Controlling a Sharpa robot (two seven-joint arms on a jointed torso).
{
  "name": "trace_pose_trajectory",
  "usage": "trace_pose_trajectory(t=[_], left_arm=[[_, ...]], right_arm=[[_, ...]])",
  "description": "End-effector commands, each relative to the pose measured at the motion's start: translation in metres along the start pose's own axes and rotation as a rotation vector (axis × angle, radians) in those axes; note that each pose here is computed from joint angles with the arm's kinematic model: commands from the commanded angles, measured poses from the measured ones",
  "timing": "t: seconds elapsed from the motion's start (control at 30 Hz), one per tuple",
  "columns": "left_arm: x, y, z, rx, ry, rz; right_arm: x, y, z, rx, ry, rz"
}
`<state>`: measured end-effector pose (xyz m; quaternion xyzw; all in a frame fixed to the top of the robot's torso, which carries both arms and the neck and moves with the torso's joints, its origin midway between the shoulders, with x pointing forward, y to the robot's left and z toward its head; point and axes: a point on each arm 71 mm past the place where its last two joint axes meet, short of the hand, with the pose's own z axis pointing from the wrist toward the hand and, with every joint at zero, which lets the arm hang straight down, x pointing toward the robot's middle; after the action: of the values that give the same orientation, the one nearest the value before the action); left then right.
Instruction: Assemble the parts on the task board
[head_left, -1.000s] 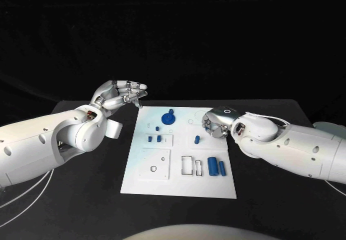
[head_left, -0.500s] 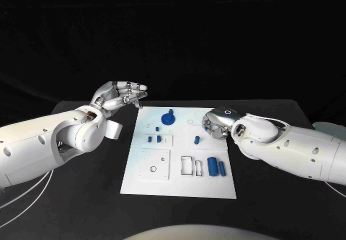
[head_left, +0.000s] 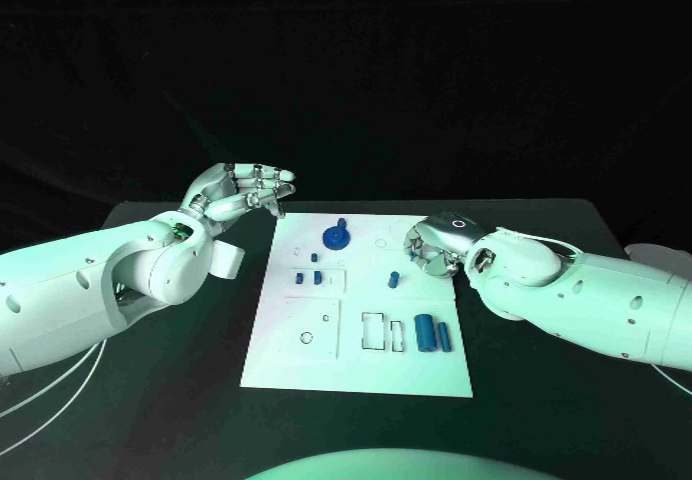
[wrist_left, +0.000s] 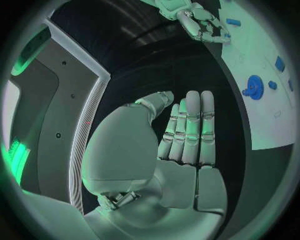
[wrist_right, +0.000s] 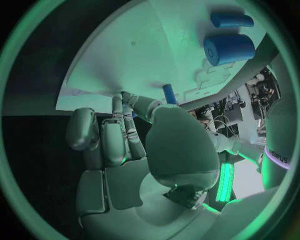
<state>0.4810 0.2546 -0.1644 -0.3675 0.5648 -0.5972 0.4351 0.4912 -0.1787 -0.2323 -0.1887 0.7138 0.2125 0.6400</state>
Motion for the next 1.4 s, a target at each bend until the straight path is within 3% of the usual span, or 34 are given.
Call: trace_pose_trajectory(t=[0.03,0.63,0.8,1.03,1.4], left_arm=[[0.0021,-0.0004,-0.0002,0.004,0.015,-0.012],[-0.0003,0.0005,-0.0009,-0.001,0.009,-0.009],[-0.0012,0.0009,-0.0006,0.000,0.006,-0.008],[-0.0009,0.0020,0.0005,0.001,0.006,-0.008],[0.0040,0.0024,0.0019,0.003,0.013,-0.012]], right_arm=[[-0.002,0.002,0.000,-0.012,-0.024,0.003],[-0.029,0.015,-0.015,-0.055,-0.092,0.032],[-0.039,0.031,-0.020,-0.098,-0.120,0.054],[-0.049,0.072,-0.019,-0.201,-0.138,0.090],[-0.043,0.122,-0.009,-0.321,-0.117,0.132]])
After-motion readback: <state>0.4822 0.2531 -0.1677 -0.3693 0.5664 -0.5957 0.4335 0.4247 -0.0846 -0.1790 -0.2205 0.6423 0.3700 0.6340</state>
